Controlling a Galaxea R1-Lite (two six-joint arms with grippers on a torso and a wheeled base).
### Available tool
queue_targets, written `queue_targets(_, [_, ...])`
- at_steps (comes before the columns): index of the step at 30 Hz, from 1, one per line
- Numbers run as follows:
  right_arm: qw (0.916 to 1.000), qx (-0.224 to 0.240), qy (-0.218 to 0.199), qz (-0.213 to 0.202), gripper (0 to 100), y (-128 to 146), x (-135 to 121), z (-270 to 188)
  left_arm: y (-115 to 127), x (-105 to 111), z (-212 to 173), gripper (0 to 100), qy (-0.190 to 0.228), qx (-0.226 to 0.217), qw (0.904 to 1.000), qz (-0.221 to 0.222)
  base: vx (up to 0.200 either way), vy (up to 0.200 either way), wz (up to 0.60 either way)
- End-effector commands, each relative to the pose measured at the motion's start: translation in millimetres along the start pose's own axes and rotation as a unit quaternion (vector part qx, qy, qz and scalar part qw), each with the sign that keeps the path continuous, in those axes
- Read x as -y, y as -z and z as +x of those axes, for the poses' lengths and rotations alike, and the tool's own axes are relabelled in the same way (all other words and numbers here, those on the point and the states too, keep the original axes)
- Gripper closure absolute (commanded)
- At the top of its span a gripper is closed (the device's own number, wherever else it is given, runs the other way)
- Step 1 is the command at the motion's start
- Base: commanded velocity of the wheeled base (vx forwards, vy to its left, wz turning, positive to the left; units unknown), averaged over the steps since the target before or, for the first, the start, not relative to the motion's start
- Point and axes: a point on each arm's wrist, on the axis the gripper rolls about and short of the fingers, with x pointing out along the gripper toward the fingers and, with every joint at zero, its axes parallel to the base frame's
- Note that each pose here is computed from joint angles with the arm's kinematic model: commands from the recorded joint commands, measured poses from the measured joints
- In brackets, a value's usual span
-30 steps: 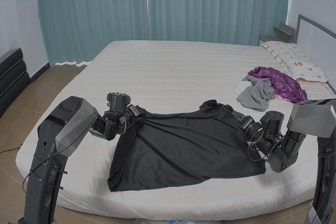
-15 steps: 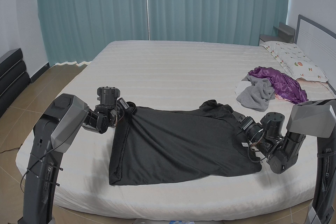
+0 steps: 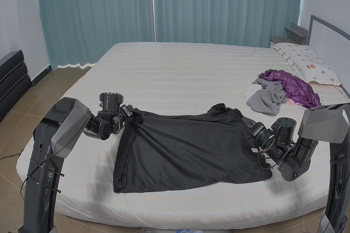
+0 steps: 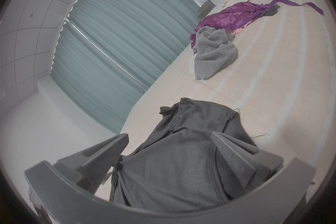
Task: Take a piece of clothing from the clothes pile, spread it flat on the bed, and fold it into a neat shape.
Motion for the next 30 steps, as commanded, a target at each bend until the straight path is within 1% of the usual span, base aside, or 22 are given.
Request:
queue_targets(1, [1.0000,-0.001,0.002,0.000,0,-1.0,0.9,-1.8,-16.2,3.5,-22.9,0,0.002,-0.001,1.0000,-0.005,0.000,0.000,0.00])
queue_targets(2, [1.0000,-0.001,0.004,0.000,0,-1.1,1.7,-2.3,-23.8,1.4,-38.9,0,0.002,-0.008,1.0000,-0.006,0.000,0.000,0.00])
queue_targets(5, [1.0000,-0.001,0.004,0.000,0,-0.3,2.0,-3.0,-32.6,2.2,-64.0,0,0.001,-0.015,0.9998,-0.010,0.000,0.000,0.00])
queue_targets(8, [1.0000,-0.003,0.003,0.000,0,0.2,1.8,-4.0,-36.7,5.5,-95.6,0,0.002,-0.025,0.9985,-0.048,0.000,0.000,0.00])
queue_targets(9, [1.0000,-0.003,0.003,0.000,0,0.2,1.8,-4.0,-36.7,5.5,-95.6,0,0.002,-0.025,0.9985,-0.048,0.000,0.000,0.00])
queue_targets(10, [1.0000,-0.006,0.005,0.000,0,2.1,2.4,-5.0,-34.2,10.9,-116.7,0,0.015,-0.041,0.9962,-0.076,0.000,0.000,0.00])
queue_targets(12, [0.9999,-0.009,0.007,0.000,0,3.2,3.0,-6.0,-31.2,12.3,-126.1,0,0.023,-0.051,0.9945,-0.089,0.000,0.000,0.00])
queue_targets(15, [0.9999,-0.009,0.007,-0.001,0,3.7,2.8,-6.4,-20.3,10.5,-139.3,0,0.028,-0.061,0.9927,-0.100,0.000,0.000,0.00])
queue_targets(16, [0.9999,-0.009,0.007,-0.001,0,3.7,2.8,-6.4,-20.3,10.5,-139.3,0,0.028,-0.061,0.9927,-0.100,0.000,0.000,0.00])
queue_targets(17, [0.9999,-0.009,0.006,-0.001,0,3.8,2.9,-6.2,-9.6,8.2,-142.6,0,0.033,-0.065,0.9916,-0.106,0.000,0.000,0.00])
queue_targets(18, [0.9999,-0.009,0.006,-0.001,0,3.8,2.9,-6.2,-9.6,8.2,-142.6,0,0.033,-0.065,0.9916,-0.106,0.000,0.000,0.00])
queue_targets(19, [0.9999,-0.010,0.008,-0.001,0,4.7,4.0,-6.2,2.5,7.2,-145.2,0,0.041,-0.072,0.9896,-0.117,0.000,0.000,0.00])
queue_targets(20, [0.9999,-0.011,0.009,-0.001,0,5.4,4.8,-6.0,8.3,8.0,-147.0,0,0.048,-0.075,0.9885,-0.122,0.000,0.000,0.00])
queue_targets(21, [0.9999,-0.011,0.009,-0.001,0,5.4,4.8,-6.0,9.6,8.5,-147.0,0,0.049,-0.076,0.9884,-0.122,0.000,0.000,0.00])
queue_targets(23, [0.9999,-0.013,0.009,-0.001,0,6.6,4.5,-6.0,29.4,10.4,-152.4,0,0.058,-0.094,0.9872,-0.116,0.000,0.000,0.00])
queue_targets(25, [0.9999,-0.013,0.009,-0.001,0,6.6,4.5,-6.0,29.4,10.4,-152.4,0,0.058,-0.094,0.9872,-0.116,0.000,0.000,0.00])
queue_targets(26, [0.9998,-0.015,0.009,-0.002,0,8.1,4.6,-6.5,49.8,13.5,-156.3,0,0.062,-0.115,0.9857,-0.106,0.000,0.000,0.00])
queue_targets(29, [0.9998,-0.017,0.008,-0.002,0,8.7,3.8,-6.9,69.6,12.3,-153.3,0,0.055,-0.134,0.9843,-0.101,0.000,0.000,0.00])
queue_targets(30, [0.9998,-0.017,0.008,-0.002,0,8.7,3.8,-6.9,70.7,12.0,-153.3,0,0.054,-0.135,0.9842,-0.101,0.000,0.000,0.00])
